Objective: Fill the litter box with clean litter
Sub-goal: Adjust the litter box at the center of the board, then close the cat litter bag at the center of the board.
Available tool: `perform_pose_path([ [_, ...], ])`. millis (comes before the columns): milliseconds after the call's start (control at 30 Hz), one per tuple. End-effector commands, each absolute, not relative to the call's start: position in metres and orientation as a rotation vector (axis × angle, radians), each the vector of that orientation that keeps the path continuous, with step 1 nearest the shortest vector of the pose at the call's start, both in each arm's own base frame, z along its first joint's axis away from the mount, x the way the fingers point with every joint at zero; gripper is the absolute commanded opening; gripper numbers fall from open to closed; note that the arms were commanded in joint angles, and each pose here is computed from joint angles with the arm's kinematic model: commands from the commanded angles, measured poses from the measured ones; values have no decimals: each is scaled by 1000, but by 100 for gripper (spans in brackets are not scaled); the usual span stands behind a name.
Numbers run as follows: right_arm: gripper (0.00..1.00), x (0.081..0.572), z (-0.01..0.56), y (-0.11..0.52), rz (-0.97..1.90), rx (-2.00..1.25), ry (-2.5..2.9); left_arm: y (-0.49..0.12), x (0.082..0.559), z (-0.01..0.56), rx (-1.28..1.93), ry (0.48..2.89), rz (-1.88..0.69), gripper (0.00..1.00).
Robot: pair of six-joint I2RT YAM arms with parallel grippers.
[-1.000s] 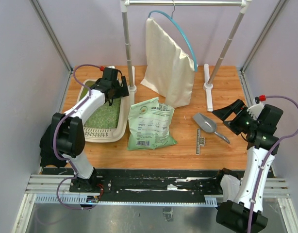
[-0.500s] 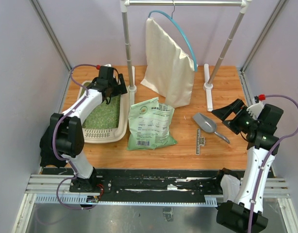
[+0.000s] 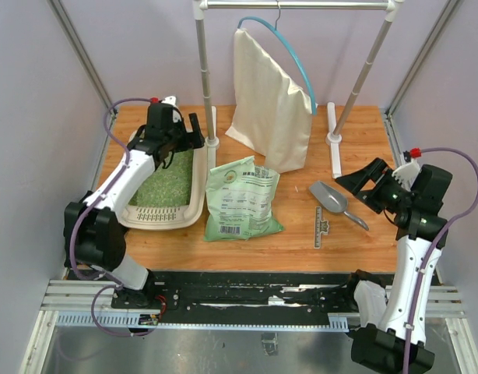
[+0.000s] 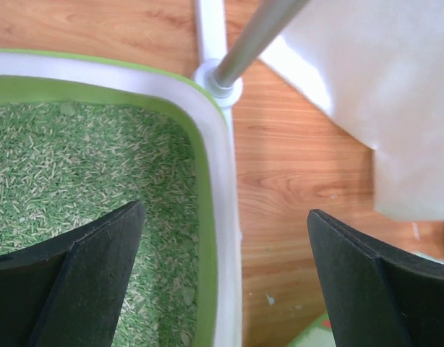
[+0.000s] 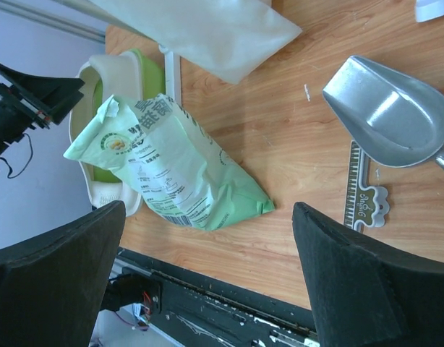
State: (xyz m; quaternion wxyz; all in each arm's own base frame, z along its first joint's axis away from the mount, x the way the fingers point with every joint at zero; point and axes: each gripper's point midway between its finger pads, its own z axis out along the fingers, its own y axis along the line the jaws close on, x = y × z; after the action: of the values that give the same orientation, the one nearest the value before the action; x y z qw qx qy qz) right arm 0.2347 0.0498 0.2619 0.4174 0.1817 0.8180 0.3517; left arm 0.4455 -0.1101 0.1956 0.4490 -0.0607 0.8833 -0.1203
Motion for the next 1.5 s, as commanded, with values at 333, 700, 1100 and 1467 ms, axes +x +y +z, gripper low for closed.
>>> perform_pose_path([
  [333,98,221,248,111,972,-116,2069,-197,337,276,471,1803,-931,100],
  [700,98,211,215,136,1009,-255,2121,-237,329,247,752,1799,-864,100],
  [1100,97,205,190,141,1028,-280,2160,-253,320,213,925,1936,-816,78],
  [1467,96,209,189,139,949,-373,2113,-258,304,236,948,1921,-826,1],
])
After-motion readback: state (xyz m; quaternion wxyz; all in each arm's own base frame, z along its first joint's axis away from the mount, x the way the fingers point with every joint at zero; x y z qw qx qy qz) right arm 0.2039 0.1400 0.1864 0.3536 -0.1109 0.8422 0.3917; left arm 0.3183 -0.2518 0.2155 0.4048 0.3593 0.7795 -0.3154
